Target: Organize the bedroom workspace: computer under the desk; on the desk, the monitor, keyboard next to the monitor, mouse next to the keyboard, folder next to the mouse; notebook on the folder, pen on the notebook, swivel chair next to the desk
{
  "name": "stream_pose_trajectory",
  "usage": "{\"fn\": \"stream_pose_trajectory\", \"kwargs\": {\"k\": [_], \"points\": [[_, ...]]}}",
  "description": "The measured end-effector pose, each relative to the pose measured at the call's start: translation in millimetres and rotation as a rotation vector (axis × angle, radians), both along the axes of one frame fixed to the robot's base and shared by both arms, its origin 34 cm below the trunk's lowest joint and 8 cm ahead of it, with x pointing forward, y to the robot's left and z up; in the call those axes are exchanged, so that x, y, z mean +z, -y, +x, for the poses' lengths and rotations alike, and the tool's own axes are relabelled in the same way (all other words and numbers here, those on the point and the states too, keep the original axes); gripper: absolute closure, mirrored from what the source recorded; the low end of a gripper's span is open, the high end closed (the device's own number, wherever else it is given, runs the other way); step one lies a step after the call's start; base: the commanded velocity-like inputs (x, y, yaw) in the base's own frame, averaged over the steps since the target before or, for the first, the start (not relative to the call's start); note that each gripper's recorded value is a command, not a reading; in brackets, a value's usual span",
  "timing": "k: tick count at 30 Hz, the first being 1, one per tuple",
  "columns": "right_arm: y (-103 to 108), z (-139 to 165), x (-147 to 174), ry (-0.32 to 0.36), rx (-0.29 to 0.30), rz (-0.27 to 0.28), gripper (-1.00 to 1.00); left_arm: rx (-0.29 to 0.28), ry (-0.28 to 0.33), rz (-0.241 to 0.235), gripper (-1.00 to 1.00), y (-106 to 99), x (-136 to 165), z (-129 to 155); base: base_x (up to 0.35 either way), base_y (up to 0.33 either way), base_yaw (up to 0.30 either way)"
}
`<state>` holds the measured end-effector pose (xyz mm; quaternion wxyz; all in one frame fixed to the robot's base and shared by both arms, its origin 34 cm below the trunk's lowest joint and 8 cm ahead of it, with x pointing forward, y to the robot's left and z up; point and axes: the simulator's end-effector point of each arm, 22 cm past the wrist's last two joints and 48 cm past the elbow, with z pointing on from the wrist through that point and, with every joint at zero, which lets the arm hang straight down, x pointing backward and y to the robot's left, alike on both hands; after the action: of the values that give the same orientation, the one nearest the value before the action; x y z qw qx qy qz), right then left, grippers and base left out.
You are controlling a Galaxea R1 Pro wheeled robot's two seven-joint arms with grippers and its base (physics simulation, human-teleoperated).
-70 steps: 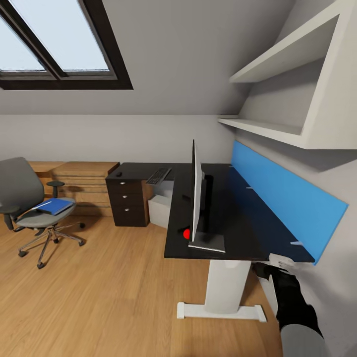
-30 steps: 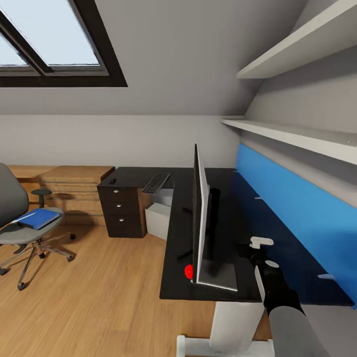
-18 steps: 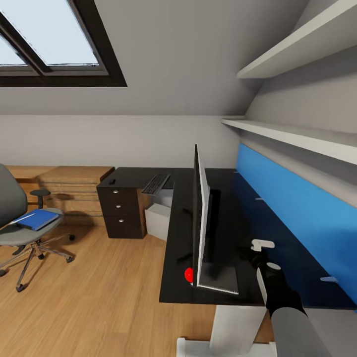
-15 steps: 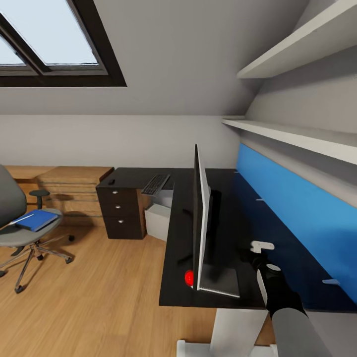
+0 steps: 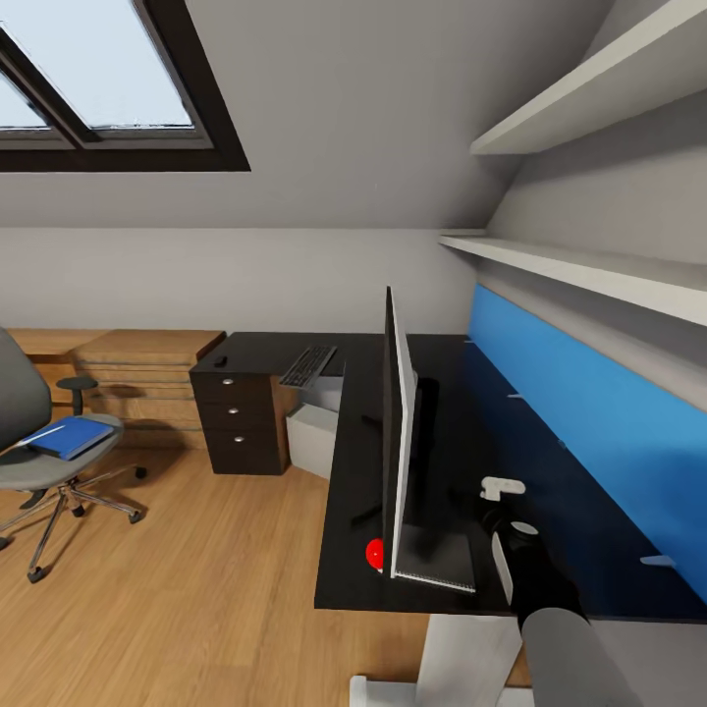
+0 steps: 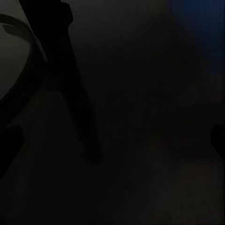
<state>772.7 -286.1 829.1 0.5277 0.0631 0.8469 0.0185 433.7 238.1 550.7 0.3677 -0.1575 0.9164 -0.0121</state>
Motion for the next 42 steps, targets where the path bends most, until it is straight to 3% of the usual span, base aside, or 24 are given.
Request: {"fn": "stream_pose_trajectory", "kwargs": {"k": [15, 31, 42], "points": [[5, 3, 10, 0.023, -0.009, -0.013, -1.00, 0.003, 0.000, 0.003, -1.00, -2, 0, 0, 0.000, 0.000, 0.000], [1, -8, -14, -0.076, -0.005, 0.011, -1.00, 0.005, 0.002, 0.009, -1.00, -6, 0, 0, 0.000, 0.000, 0.000], [12, -10, -16, -0.084, -0.013, 0.001, -1.00, 0.006, 0.002, 0.010, -1.00, -7, 0, 0, 0.000, 0.000, 0.000]]}}
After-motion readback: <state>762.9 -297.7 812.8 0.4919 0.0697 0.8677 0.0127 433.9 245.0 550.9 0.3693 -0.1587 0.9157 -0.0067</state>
